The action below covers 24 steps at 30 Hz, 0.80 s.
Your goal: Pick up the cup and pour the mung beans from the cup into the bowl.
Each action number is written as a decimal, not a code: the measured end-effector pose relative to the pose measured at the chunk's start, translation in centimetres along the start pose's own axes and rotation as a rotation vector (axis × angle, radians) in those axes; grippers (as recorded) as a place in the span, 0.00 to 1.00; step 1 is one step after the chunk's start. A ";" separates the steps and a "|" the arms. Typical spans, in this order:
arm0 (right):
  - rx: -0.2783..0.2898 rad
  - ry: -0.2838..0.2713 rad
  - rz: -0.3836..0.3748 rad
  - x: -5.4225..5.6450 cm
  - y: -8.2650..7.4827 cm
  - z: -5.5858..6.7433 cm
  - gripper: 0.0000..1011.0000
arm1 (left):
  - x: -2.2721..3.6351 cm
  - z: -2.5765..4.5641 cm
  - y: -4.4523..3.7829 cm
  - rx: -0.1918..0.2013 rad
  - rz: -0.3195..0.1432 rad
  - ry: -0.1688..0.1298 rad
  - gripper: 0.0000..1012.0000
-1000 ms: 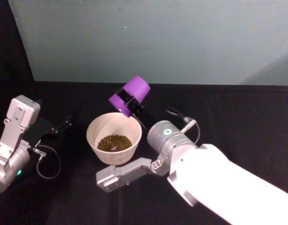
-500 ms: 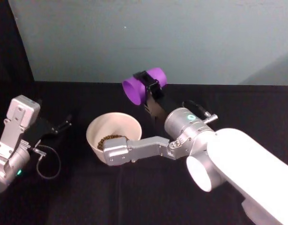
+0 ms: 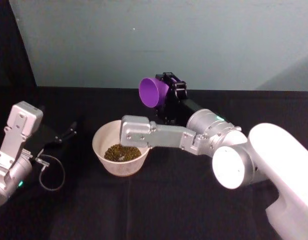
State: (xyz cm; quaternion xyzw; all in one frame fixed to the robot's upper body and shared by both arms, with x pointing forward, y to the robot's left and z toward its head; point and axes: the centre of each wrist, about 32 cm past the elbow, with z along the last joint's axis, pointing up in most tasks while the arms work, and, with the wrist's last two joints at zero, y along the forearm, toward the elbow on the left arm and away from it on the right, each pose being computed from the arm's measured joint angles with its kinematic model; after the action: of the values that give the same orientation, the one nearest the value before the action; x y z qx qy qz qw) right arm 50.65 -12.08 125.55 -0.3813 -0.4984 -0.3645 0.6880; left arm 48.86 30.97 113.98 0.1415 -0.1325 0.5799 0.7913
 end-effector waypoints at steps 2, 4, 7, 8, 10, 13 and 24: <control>0.005 0.039 0.010 0.2 0.0 -0.2 0.72 | 0.00 0.00 0.00 0.000 0.000 0.000 1.00; 0.012 0.098 0.028 0.5 -0.1 -0.5 0.72 | 0.00 0.00 0.00 0.000 0.000 0.000 1.00; 0.013 0.145 0.039 0.7 -0.1 -0.8 0.72 | 0.00 0.00 0.00 0.000 0.000 0.000 1.00; 0.012 0.172 0.046 0.7 -0.1 -1.0 0.72 | 0.00 0.00 0.00 0.000 0.000 0.000 1.00; 0.010 0.197 0.051 0.7 -0.2 -1.2 0.72 | 0.00 0.00 0.00 0.000 0.000 0.000 1.00; 0.012 0.261 0.056 0.5 -0.5 -2.0 0.72 | 0.00 0.00 0.00 0.000 0.000 0.000 1.00; 0.033 0.570 0.006 -2.7 -1.8 -6.1 0.72 | 0.00 0.00 0.00 0.000 0.000 0.000 1.00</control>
State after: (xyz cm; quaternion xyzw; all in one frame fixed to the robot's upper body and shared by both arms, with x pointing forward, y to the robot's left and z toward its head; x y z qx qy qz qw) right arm 50.88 -17.93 121.96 -0.2537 -0.2899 -0.4467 0.8075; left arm 48.86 30.97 113.98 0.1415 -0.1325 0.5799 0.7913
